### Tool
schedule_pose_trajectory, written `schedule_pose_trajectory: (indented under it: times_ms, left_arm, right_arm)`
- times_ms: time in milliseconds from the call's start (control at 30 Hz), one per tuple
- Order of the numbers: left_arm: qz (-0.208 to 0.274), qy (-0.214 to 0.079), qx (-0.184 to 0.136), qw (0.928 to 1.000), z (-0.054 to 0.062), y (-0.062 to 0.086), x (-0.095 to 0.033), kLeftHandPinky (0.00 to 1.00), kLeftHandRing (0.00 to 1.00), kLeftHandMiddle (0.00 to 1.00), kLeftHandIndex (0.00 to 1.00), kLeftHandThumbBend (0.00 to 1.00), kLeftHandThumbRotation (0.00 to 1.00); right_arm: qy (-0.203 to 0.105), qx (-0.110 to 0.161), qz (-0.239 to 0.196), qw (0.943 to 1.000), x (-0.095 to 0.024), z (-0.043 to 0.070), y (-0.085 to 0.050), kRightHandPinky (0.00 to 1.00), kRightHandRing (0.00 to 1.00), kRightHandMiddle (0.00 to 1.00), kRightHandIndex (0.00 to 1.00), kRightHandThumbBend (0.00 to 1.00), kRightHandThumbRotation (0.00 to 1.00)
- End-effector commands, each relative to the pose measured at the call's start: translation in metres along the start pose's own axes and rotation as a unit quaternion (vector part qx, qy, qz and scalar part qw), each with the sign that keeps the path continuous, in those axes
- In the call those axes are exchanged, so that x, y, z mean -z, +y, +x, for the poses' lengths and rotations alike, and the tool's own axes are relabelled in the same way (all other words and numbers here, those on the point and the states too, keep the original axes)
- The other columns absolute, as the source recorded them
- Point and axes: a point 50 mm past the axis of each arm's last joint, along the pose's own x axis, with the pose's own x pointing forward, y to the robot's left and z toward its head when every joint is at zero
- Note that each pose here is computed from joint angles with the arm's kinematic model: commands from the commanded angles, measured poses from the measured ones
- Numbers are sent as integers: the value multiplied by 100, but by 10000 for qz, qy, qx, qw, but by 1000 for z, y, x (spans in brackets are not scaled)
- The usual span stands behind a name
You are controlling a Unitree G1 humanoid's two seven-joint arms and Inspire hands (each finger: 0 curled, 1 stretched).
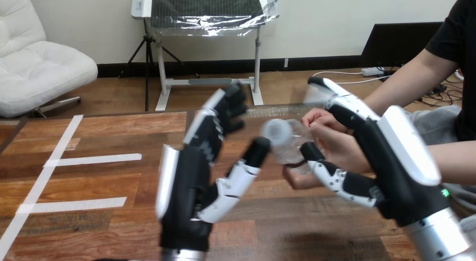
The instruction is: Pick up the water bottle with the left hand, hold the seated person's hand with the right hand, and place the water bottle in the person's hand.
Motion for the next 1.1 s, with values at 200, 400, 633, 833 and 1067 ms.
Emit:
schedule_pose_trajectory:
  times_ms: [200,400,633,833,1067]
  left_arm:
    - [49,-206,-620,9979,-20,6,-15,73,79,81,81,48,58]
    - [155,-232,-703,9971,-26,7,-17,70,76,79,80,45,62]
    - [292,-236,-732,9966,-31,9,-19,69,76,80,80,44,62]
    - [309,-222,-746,9965,-33,9,-20,68,75,79,80,44,59]
    - [320,-213,-750,9964,-35,10,-20,67,75,80,80,44,57]
  right_arm:
    - [-623,577,486,9952,-12,5,9,88,94,94,84,9,0]
    - [-695,691,609,9933,-12,3,14,89,94,94,84,6,0]
    - [-741,695,746,9920,-12,2,18,89,93,94,83,4,0]
    - [-745,636,851,9915,-12,1,20,91,94,95,84,2,0]
    - [-737,643,923,9909,-12,1,22,91,94,95,84,2,0]
